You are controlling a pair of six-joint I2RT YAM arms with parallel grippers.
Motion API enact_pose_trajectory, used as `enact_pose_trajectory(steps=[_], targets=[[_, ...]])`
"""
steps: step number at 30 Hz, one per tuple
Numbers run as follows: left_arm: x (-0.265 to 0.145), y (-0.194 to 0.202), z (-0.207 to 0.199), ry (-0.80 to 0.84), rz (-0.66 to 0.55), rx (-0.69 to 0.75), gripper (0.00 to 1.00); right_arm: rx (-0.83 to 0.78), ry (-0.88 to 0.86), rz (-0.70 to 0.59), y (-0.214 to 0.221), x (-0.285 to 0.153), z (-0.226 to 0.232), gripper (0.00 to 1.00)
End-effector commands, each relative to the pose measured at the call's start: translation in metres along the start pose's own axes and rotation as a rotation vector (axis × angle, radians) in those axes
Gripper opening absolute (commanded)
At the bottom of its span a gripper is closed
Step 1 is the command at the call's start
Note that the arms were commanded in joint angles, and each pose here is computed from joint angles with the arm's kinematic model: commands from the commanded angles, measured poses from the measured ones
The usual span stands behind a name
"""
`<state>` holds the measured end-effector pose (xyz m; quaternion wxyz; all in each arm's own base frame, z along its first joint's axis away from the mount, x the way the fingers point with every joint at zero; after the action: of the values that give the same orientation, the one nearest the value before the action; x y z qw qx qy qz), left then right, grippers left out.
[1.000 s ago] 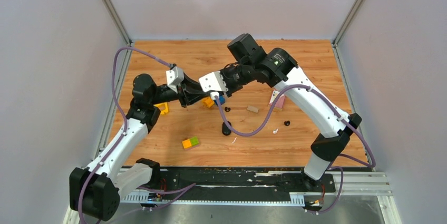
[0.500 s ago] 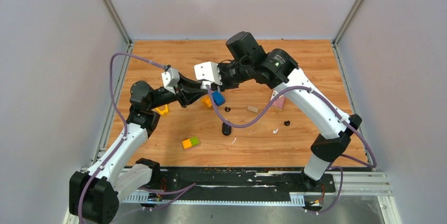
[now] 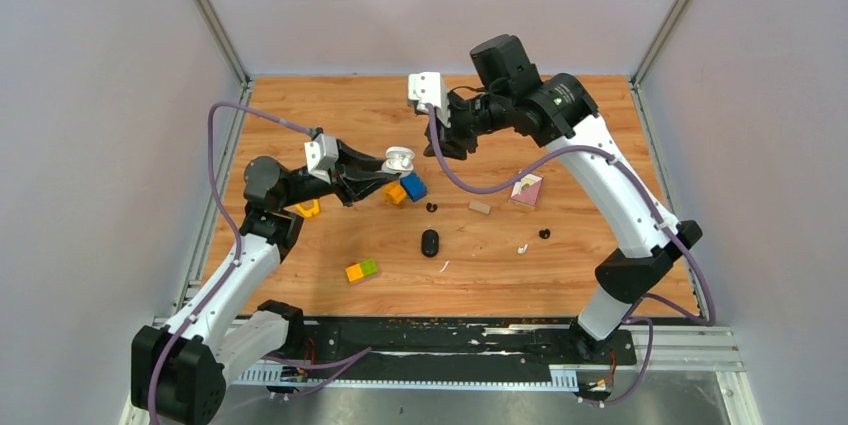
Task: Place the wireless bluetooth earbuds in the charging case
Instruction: Adjust the left earbud in the right side groove of the charging case.
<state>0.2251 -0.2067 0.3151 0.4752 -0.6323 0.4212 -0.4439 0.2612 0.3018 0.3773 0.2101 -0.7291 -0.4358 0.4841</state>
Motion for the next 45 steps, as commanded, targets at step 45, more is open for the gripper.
enact_pose_trajectory(steps=[45], targets=[[0.006, -0.015, 0.016, -0.057, -0.067, 0.019, 0.0, 0.357, 0.074, -0.118, -0.009, -0.011, -0.024, 0.39]])
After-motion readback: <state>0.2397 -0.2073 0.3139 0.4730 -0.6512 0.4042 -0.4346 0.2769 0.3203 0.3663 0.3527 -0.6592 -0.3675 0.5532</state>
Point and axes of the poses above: each gripper's point midway between its finger pads, its own x axis out along the fingers, its own z axis along the line the jaws close on, y = z × x, the point moved 2 cm from there along -x, back along the fingers, and after that the axes turned 12 degrees about -x, right-handed, at the moved point
